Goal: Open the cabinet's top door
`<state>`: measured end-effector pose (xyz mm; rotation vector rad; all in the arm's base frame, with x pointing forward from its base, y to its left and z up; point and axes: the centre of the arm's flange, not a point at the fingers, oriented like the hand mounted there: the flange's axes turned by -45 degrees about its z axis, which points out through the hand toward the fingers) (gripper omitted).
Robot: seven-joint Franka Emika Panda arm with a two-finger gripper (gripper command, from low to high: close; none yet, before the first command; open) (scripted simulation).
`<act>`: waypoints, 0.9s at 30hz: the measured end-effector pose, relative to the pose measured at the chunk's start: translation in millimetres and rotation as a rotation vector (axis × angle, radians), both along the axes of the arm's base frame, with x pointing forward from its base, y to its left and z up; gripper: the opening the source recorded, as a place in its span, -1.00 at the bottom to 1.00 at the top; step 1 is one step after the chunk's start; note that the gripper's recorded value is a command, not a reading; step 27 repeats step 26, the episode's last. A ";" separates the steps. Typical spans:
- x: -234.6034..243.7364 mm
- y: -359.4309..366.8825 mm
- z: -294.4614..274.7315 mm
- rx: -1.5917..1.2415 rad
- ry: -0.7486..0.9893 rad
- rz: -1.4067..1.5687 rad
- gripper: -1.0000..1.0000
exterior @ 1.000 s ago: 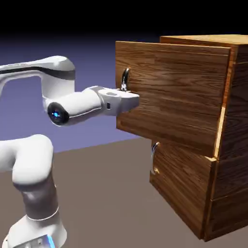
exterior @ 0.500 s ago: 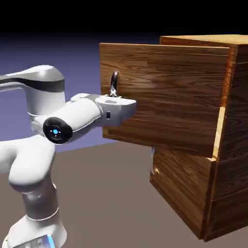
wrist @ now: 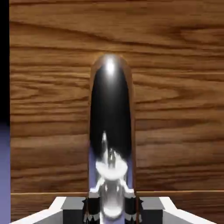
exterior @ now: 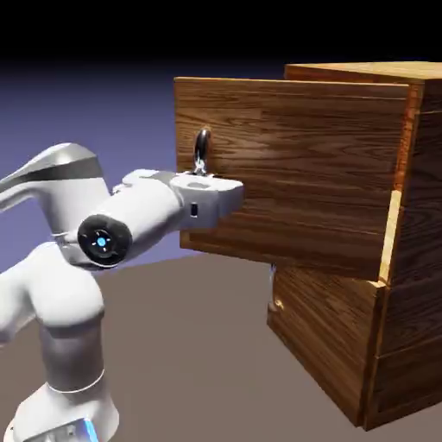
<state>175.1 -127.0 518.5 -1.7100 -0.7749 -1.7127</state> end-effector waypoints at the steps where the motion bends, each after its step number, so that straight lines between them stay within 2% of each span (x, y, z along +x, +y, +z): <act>1: -2.7 -9.4 0.1 -0.010 -0.002 0.019 -1.00; 13: -15.1 -123.2 0.2 -0.005 -0.003 0.347 -1.00; 27: 7.5 -229.8 0.2 -0.005 -0.003 0.655 -1.00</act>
